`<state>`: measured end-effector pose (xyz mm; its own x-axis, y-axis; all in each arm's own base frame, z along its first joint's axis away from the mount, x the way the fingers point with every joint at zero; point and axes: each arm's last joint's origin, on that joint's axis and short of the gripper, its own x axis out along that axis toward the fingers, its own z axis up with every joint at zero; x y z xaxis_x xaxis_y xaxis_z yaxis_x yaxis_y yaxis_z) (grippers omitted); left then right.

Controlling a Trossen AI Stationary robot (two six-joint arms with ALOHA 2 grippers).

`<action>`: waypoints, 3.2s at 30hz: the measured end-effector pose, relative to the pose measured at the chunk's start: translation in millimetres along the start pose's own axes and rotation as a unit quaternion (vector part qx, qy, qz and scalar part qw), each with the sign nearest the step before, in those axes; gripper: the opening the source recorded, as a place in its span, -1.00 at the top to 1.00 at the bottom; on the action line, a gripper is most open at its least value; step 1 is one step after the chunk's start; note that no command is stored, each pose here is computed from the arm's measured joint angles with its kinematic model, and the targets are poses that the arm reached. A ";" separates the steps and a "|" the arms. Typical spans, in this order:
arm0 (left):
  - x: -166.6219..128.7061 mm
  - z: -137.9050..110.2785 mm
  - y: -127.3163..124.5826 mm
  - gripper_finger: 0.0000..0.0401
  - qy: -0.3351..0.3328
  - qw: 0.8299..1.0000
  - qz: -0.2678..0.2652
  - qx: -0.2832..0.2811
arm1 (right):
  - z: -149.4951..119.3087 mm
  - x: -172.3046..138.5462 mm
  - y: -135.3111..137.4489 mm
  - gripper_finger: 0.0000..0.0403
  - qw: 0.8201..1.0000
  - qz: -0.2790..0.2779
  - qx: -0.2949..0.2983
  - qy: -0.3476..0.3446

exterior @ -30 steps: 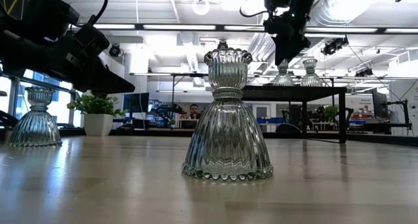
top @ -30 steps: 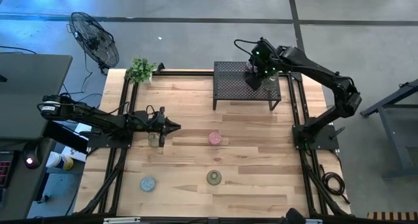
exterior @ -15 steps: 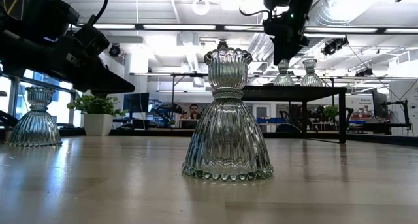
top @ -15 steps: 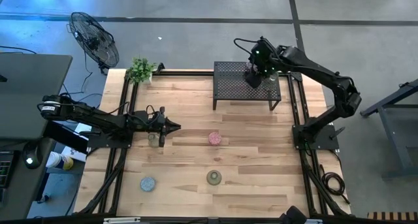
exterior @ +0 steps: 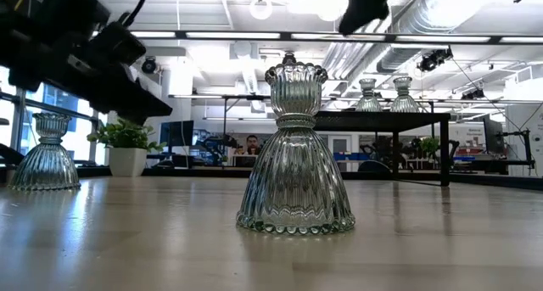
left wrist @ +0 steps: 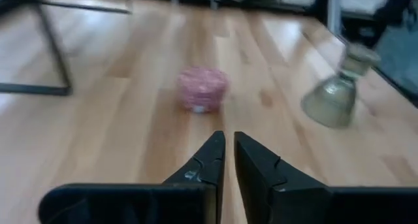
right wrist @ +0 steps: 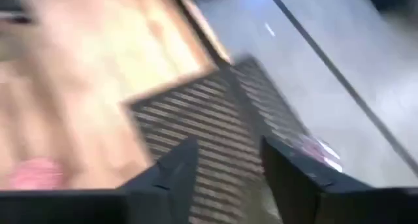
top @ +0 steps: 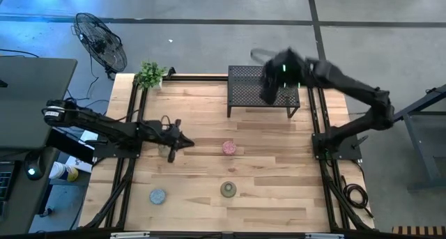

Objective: Pick & Place candle stick holders
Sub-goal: Put the blue scented candle on the shelf

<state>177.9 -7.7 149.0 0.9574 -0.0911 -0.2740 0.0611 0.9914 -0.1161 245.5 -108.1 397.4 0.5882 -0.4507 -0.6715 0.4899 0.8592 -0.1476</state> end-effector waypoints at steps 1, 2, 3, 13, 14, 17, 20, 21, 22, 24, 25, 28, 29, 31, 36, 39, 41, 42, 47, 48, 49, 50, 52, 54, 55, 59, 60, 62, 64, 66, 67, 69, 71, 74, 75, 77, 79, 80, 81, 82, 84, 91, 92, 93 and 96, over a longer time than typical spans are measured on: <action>3.6 4.8 -5.1 0.87 0.020 1.000 0.000 0.010 | -6.2 -0.3 11.8 0.40 1.000 0.016 -0.012 -0.018; 6.9 9.7 -10.9 0.90 0.042 0.999 0.002 0.022 | -13.4 -1.0 23.3 0.52 0.999 0.031 -0.021 -0.036; 9.5 15.3 -17.6 0.93 0.063 0.997 0.001 0.034 | -21.0 -0.6 34.7 0.63 0.997 0.042 -0.026 -0.056; -5.8 77.0 -106.7 1.00 0.215 0.973 -0.035 0.071 | -112.0 -2.2 131.2 0.83 0.970 0.099 -0.068 -0.212; -8.6 78.7 -113.1 0.99 0.238 0.969 -0.035 0.051 | -118.3 -3.3 137.7 0.84 0.967 0.102 -0.069 -0.223; -14.0 80.5 -132.0 0.99 0.303 0.953 -0.018 -0.002 | -136.9 -4.3 153.4 0.90 0.961 0.113 -0.074 -0.243; -23.1 74.1 -154.8 0.98 0.360 0.933 -0.004 -0.025 | -149.1 -6.5 162.8 0.98 0.954 0.125 -0.071 -0.263; -25.2 72.9 -162.7 0.97 0.372 0.927 -0.003 -0.038 | -152.0 -7.1 164.7 0.99 0.953 0.125 -0.071 -0.268; -27.3 71.1 -170.2 0.95 0.385 0.921 -0.001 -0.053 | -154.4 -7.7 166.0 0.98 0.952 0.124 -0.069 -0.271; -31.4 66.2 -182.9 0.85 0.416 0.905 0.013 -0.084 | -157.0 -8.5 167.6 0.96 0.952 0.122 -0.071 -0.270; -33.0 63.6 -188.2 0.78 0.429 0.897 0.025 -0.101 | -157.3 -9.1 168.1 0.95 0.952 0.120 -0.070 -0.271; -37.8 56.6 -202.4 0.49 0.451 0.878 0.061 -0.146 | -157.5 -9.7 168.3 0.95 0.953 0.115 -0.071 -0.272; -38.9 54.4 -206.0 0.37 0.456 0.873 0.069 -0.160 | -157.5 -9.6 168.2 0.95 0.953 0.115 -0.071 -0.272; -40.2 49.5 -211.0 0.11 0.462 0.864 0.084 -0.183 | -157.5 -9.6 168.2 0.97 0.953 0.115 -0.072 -0.272; -34.8 38.9 -214.9 -0.55 0.470 0.855 0.112 -0.190 | -157.3 -9.4 168.0 0.99 0.952 0.112 -0.081 -0.273; -31.4 33.9 -216.7 -0.86 0.475 0.855 0.113 -0.174 | -157.3 -9.4 168.0 0.98 0.952 0.113 -0.081 -0.273; -29.6 30.2 -217.0 -0.96 0.478 0.855 0.120 -0.162 | -157.4 -9.3 168.0 0.99 0.952 0.113 -0.081 -0.273; -28.7 28.2 -217.2 -0.96 0.480 0.854 0.123 -0.157 | -157.4 -9.3 168.0 0.99 0.952 0.113 -0.081 -0.273; -21.1 16.7 -221.2 -0.87 0.486 0.851 0.135 -0.145 | -157.4 -9.4 168.1 0.99 0.952 0.113 -0.084 -0.273; -18.9 14.3 -222.9 -0.87 0.485 0.852 0.134 -0.145 | -157.4 -9.4 168.1 0.99 0.952 0.113 -0.083 -0.273; -16.6 11.4 -224.6 -0.88 0.486 0.852 0.132 -0.143 | -157.4 -9.4 168.1 1.00 0.952 0.113 -0.084 -0.273; -14.7 8.4 -225.7 -0.88 0.489 0.851 0.131 -0.139 | -157.4 -9.4 168.1 1.00 0.952 0.113 -0.084 -0.273; -12.6 2.8 -226.2 -0.89 0.499 0.846 0.137 -0.127 | -157.4 -9.4 168.1 0.99 0.952 0.112 -0.084 -0.273; -10.9 -2.1 -226.5 -0.89 0.508 0.841 0.143 -0.121 | -157.4 -9.4 168.1 0.99 0.952 0.113 -0.084 -0.273; -10.2 -3.9 -226.7 -0.89 0.510 0.839 0.145 -0.119 | -157.4 -9.3 168.1 0.99 0.952 0.112 -0.084 -0.273; -7.5 -8.6 -227.9 -0.88 0.514 0.837 0.148 -0.117 | -157.4 -9.3 168.1 0.99 0.952 0.112 -0.084 -0.273; -6.9 -9.9 -228.0 -0.85 0.515 0.836 0.150 -0.116 | -157.4 -9.3 168.1 0.99 0.952 0.112 -0.084 -0.273; -5.6 -12.4 -228.6 -0.78 0.517 0.835 0.151 -0.114 | -157.4 -9.2 168.1 0.99 0.952 0.111 -0.085 -0.273; -5.4 -13.5 -228.5 -0.67 0.519 0.833 0.152 -0.113 | -157.3 -9.3 168.1 1.00 0.952 0.111 -0.085 -0.274; -4.9 -13.3 -228.2 -0.53 0.519 0.835 0.149 -0.107 | -157.3 -9.3 168.1 0.99 0.952 0.111 -0.085 -0.274; -3.2 -12.4 -226.6 -0.47 0.520 0.835 0.148 -0.105 | -157.3 -9.3 168.0 0.99 0.952 0.111 -0.085 -0.274; -1.0 -10.0 -223.8 -0.41 0.525 0.834 0.141 -0.098 | -157.3 -9.3 168.0 0.99 0.952 0.111 -0.085 -0.274; 3.0 -4.6 -218.5 -0.41 0.530 0.833 0.133 -0.087 | -157.3 -9.3 168.0 1.00 0.952 0.111 -0.085 -0.274; 13.7 16.5 -212.3 -0.41 0.519 0.847 0.100 -0.065 | -157.3 -9.2 168.1 0.99 0.952 0.110 -0.085 -0.273; 17.9 27.2 -209.0 -0.41 0.506 0.856 0.089 -0.054 | -157.3 -9.2 168.1 0.99 0.952 0.110 -0.085 -0.273; 29.0 49.4 -200.6 -0.41 0.475 0.876 0.075 -0.026 | -157.3 -9.2 168.1 1.00 0.952 0.111 -0.085 -0.273; 42.2 71.2 -191.7 -0.41 0.439 0.896 0.065 0.007 | -157.4 -9.2 168.1 1.00 0.952 0.110 -0.085 -0.273; 49.2 82.5 -186.5 -0.41 0.423 0.904 0.058 0.022 | -157.4 -9.2 168.1 0.99 0.952 0.110 -0.085 -0.273; 56.5 93.4 -182.0 -0.41 0.403 0.913 0.048 0.034 | -157.6 -9.1 168.1 0.99 0.952 0.110 -0.086 -0.272; 63.4 102.3 -177.7 -0.41 0.384 0.921 0.037 0.045 | -157.8 -9.0 168.0 0.99 0.952 0.110 -0.087 -0.271; 76.7 110.8 -164.1 -0.41 0.363 0.929 0.028 0.071 | -158.3 -8.6 168.0 1.00 0.953 0.109 -0.087 -0.268; 121.7 101.3 -116.4 -0.41 0.377 0.920 0.015 0.110 | -159.1 -8.2 168.0 1.00 0.954 0.110 -0.090 -0.265; 126.8 97.3 -111.7 -0.41 0.382 0.916 0.018 0.119 | -159.1 -8.1 168.0 1.00 0.954 0.110 -0.090 -0.265; 133.2 94.2 -107.6 -0.41 0.382 0.916 0.018 0.125 | -159.2 -8.1 168.0 1.00 0.954 0.110 -0.091 -0.264; 148.8 86.2 -95.4 -0.41 0.382 0.914 0.011 0.134 | -159.1 -8.1 168.0 0.99 0.954 0.110 -0.090 -0.265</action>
<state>338.9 -107.8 201.6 0.4885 -0.0084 -0.8725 0.2089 0.9720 0.1076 220.6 78.4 262.5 0.9300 -0.2725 -0.2469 0.2264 0.9534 -0.1995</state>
